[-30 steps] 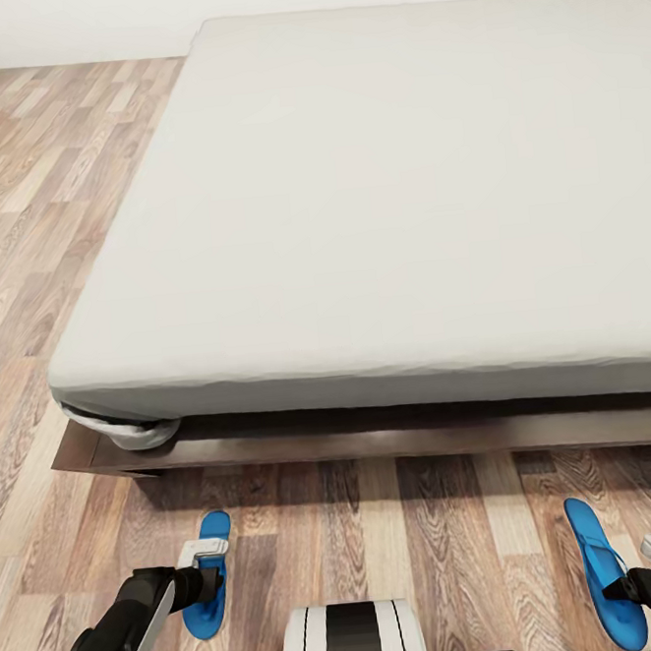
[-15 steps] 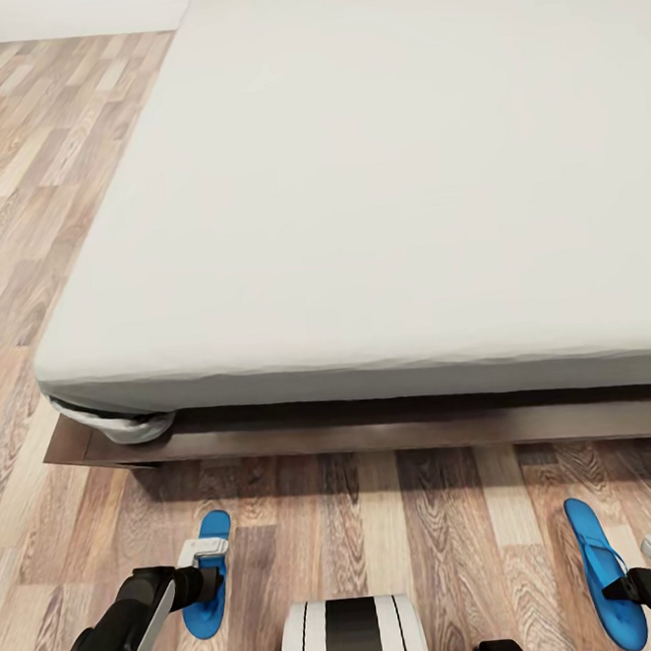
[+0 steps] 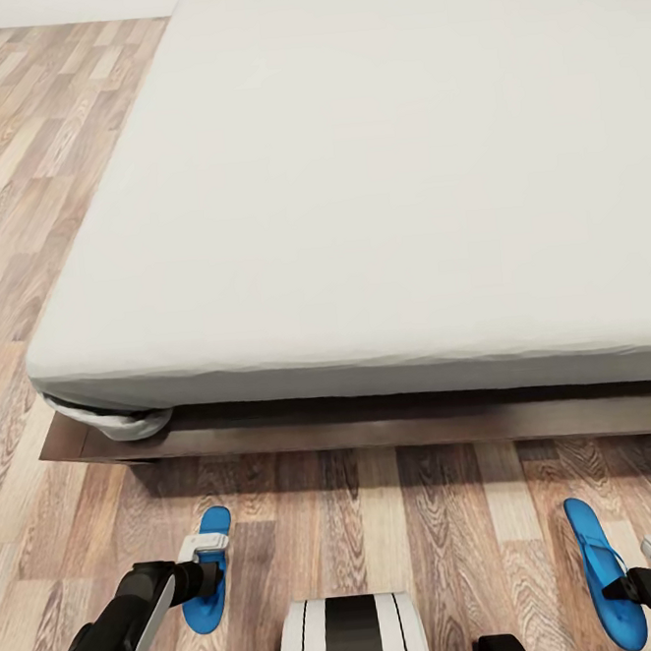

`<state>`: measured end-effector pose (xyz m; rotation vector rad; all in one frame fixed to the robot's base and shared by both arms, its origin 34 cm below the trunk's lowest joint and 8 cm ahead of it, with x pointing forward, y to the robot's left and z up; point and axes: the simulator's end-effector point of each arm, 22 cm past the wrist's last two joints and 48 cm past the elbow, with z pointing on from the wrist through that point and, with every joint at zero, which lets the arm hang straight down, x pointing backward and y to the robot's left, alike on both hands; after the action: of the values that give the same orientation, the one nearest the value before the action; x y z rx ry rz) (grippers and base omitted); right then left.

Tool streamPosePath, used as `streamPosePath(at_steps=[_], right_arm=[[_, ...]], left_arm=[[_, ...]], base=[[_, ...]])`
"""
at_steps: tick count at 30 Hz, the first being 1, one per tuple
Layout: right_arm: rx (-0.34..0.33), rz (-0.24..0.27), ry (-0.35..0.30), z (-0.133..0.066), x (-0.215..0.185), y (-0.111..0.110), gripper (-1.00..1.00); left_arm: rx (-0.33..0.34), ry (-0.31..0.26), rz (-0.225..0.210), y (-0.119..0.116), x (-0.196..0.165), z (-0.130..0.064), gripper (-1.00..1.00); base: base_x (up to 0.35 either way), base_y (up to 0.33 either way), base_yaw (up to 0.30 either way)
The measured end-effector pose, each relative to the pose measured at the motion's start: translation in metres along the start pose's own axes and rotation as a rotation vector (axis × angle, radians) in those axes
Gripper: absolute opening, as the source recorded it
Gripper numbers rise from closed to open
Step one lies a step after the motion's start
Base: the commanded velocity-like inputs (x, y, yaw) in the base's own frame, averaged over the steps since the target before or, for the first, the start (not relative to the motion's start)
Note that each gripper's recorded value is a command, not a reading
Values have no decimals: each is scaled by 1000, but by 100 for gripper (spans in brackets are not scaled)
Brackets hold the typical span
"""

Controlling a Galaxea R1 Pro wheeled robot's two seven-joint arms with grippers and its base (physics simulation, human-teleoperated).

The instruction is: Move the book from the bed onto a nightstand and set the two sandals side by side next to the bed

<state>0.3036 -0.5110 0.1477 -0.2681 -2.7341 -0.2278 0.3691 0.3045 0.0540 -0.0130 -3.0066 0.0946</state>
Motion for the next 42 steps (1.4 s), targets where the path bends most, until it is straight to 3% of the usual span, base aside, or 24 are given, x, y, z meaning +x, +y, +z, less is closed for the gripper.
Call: streamPosePath(at_steps=[7, 8, 42], right_arm=[[1, 0, 0, 0, 0, 0, -100], [0, 0, 0, 0, 0, 0, -100], [0, 1, 0, 0, 0, 0, -100]], left_arm=[[0, 0, 1, 0, 0, 0, -100], [0, 0, 0, 0, 0, 0, 100], [-1, 8, -5, 1, 9, 5, 100]], base=[[0, 0, 0], [0, 0, 0], [0, 0, 0]])
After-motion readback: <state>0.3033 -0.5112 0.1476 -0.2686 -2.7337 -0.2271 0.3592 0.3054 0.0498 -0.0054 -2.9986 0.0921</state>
